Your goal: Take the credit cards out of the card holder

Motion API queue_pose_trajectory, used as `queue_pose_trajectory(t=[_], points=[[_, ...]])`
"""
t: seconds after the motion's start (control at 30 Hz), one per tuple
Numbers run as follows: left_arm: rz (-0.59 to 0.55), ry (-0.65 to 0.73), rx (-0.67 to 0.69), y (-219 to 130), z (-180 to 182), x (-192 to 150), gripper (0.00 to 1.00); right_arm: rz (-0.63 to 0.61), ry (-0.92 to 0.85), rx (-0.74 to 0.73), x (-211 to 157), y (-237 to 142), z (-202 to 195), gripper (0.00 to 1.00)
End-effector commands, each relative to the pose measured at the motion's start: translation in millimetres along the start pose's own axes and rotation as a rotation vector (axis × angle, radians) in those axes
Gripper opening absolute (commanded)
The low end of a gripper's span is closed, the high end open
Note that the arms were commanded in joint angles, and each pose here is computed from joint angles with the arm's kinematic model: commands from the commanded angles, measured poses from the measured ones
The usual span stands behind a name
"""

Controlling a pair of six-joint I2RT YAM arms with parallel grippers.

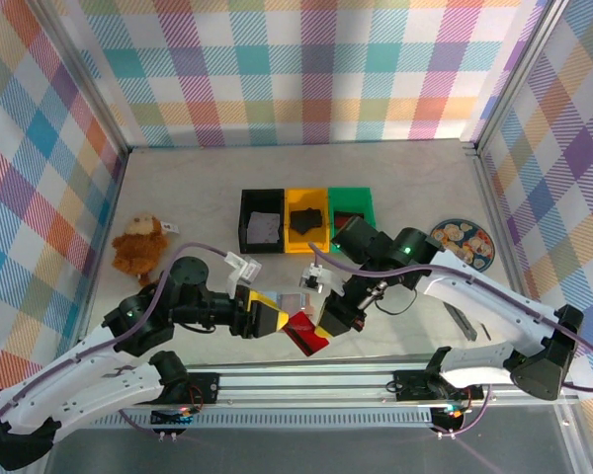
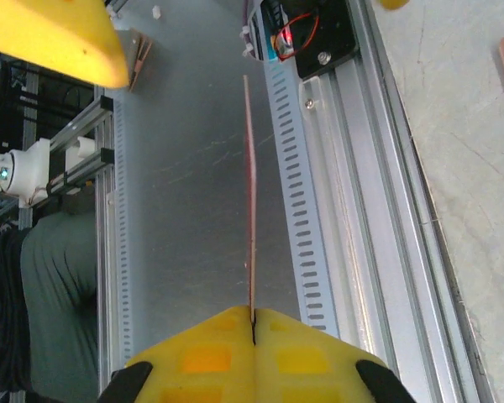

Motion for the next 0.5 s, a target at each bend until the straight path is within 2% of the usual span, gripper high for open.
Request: queue_pose_trajectory(t=[0.0,0.1,0.23,0.47], points=[[0.071,-0.012,-0.091,1.8,-8.3,-2.6,0.76,0.020,-0.033,0.050,-2.9,1.4,6.4,0.00],[0.106,-0.025,-0.129,4.9,-10.8,-4.3,0.74,0.020,-0.036,0.061,-2.8,1.4,7.5,0.00],[0.141,-0.010,-0.113,5.5,-10.8,-3.7,0.70,0.034,-0.035,0.066,-1.7,4.8,6.7,0.00],[0.142,-0.005,-0.099,5.9,-6.7,0.4,0.61,0.040,-0.034,0.047,0.4,8.0,2.0,0.00]])
Point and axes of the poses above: each hand's point on the last joint's axis, 136 mm out from that joint toward the fingers, its own y axis out along the fingers, its own z axis along the line the jaws close on, x = y × z, the point moved 7 cm from there along -y, back along the fingers, and after that the axes turned 8 degrees about y, right-handed, at the moved point
